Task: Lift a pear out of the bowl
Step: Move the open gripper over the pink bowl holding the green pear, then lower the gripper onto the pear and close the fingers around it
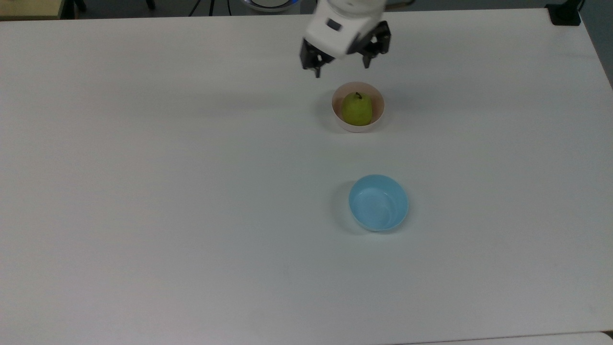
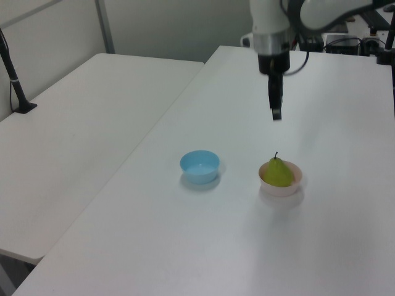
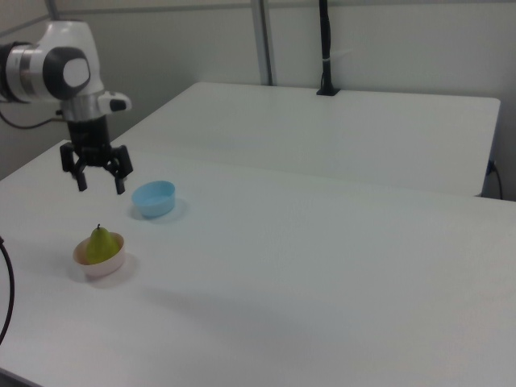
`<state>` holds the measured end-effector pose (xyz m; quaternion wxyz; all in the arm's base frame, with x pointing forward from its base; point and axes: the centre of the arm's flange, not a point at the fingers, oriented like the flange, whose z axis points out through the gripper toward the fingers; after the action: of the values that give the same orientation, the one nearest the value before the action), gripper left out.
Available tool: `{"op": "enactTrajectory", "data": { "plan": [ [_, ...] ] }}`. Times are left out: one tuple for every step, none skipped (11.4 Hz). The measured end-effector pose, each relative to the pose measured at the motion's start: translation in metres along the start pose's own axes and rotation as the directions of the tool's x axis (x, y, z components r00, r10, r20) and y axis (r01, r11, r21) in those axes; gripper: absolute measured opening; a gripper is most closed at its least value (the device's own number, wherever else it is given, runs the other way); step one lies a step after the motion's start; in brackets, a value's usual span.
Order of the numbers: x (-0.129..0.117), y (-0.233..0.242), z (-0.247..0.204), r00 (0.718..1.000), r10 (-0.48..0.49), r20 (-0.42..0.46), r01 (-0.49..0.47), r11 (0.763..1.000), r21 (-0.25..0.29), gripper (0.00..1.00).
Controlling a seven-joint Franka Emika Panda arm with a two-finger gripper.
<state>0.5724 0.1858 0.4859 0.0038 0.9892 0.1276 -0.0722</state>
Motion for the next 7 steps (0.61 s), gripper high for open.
{"op": "enactTrajectory", "data": {
  "plan": [
    [0.005,-0.018,0.020,0.999,-0.029,0.035,0.030,1.000,-0.006,1.00],
    [0.010,-0.032,0.043,0.996,-0.050,0.075,0.051,0.999,-0.010,1.00],
    [0.014,-0.041,0.064,0.991,-0.065,0.113,0.067,0.998,-0.014,1.00],
    [0.017,-0.047,0.085,0.986,-0.074,0.147,0.077,0.997,-0.017,1.00],
    [0.022,-0.050,0.102,0.983,-0.079,0.166,0.084,0.996,-0.022,1.00],
    [0.028,-0.053,0.118,0.981,-0.085,0.175,0.091,0.996,-0.025,1.00],
    [0.031,-0.057,0.130,0.979,-0.093,0.183,0.101,0.994,-0.035,1.00]
  ]
}}
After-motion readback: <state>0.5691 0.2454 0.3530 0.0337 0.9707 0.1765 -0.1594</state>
